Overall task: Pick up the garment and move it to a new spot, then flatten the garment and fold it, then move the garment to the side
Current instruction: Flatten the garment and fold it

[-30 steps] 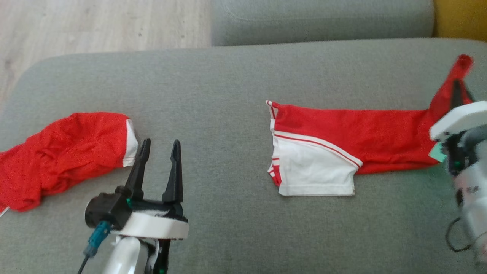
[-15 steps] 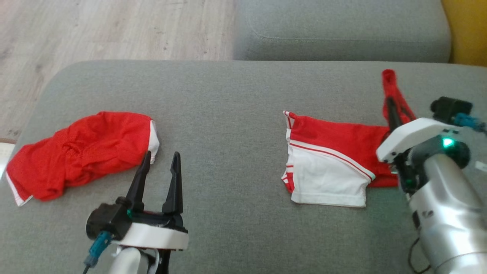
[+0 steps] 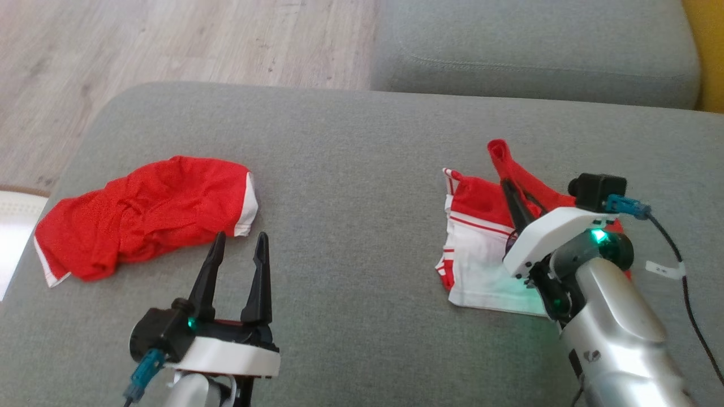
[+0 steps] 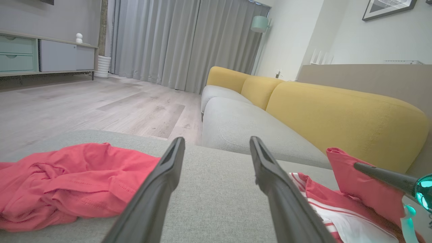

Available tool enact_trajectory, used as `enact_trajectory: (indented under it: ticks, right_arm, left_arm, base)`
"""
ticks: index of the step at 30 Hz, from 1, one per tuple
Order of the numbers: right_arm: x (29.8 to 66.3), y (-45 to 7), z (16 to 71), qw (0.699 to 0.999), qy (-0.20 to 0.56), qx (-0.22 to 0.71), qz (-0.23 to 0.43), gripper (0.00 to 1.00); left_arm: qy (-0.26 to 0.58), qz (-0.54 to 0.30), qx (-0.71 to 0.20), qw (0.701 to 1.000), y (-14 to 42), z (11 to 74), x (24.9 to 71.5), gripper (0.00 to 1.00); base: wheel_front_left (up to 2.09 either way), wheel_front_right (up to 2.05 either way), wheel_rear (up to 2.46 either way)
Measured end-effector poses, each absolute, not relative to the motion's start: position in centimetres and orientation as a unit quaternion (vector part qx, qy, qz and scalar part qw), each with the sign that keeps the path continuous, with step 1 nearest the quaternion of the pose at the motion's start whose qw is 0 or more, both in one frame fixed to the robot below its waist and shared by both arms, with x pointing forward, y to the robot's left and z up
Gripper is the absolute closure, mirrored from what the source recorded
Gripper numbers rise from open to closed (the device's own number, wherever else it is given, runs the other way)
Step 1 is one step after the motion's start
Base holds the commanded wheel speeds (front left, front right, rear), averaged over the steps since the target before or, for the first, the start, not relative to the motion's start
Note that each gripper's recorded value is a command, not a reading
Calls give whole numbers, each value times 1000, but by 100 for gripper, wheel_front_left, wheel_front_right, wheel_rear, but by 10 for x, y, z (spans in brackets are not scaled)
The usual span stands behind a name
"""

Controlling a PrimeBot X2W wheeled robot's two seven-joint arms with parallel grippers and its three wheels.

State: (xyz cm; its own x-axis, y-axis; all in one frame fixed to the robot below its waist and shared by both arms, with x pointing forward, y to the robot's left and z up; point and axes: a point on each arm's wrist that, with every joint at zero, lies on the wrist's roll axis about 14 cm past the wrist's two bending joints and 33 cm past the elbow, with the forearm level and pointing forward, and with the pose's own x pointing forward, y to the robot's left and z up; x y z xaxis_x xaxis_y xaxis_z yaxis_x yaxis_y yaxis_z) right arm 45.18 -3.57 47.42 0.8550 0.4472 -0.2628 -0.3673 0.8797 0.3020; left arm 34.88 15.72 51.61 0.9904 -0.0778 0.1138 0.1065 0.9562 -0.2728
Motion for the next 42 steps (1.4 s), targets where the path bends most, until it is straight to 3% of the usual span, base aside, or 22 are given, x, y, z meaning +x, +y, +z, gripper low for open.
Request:
enact_trajectory:
  ticks: [11, 12, 18, 23, 33, 42]
  right_arm:
    - [420, 4, 431, 925, 237, 119, 270, 98]
    - [418, 4, 428, 925, 240, 118, 271, 0]
    - [417, 1, 433, 928, 225, 136, 264, 0]
    - [437, -27, 459, 952, 157, 122, 231, 0]
    - [455, -169, 511, 993, 30, 14, 113, 0]
    - [418, -231, 501, 999, 17, 8, 37, 0]
  left_arm:
    - [-39, -27, -143, 989, 168, 507, 347, 0]
    - [-38, -27, -143, 989, 167, 507, 348, 0]
    - [-36, -36, -144, 988, 161, 506, 352, 0]
    - [-40, -62, -139, 988, 145, 511, 361, 0]
    - [-73, -124, -139, 980, 107, 538, 378, 0]
    - [-73, -156, -136, 975, 84, 541, 386, 0]
  base:
    - [0, 0, 0]
    - [0, 0, 0]
    - [0, 0, 0]
    - [0, 0, 0]
    - [0, 0, 0]
    - [0, 0, 0]
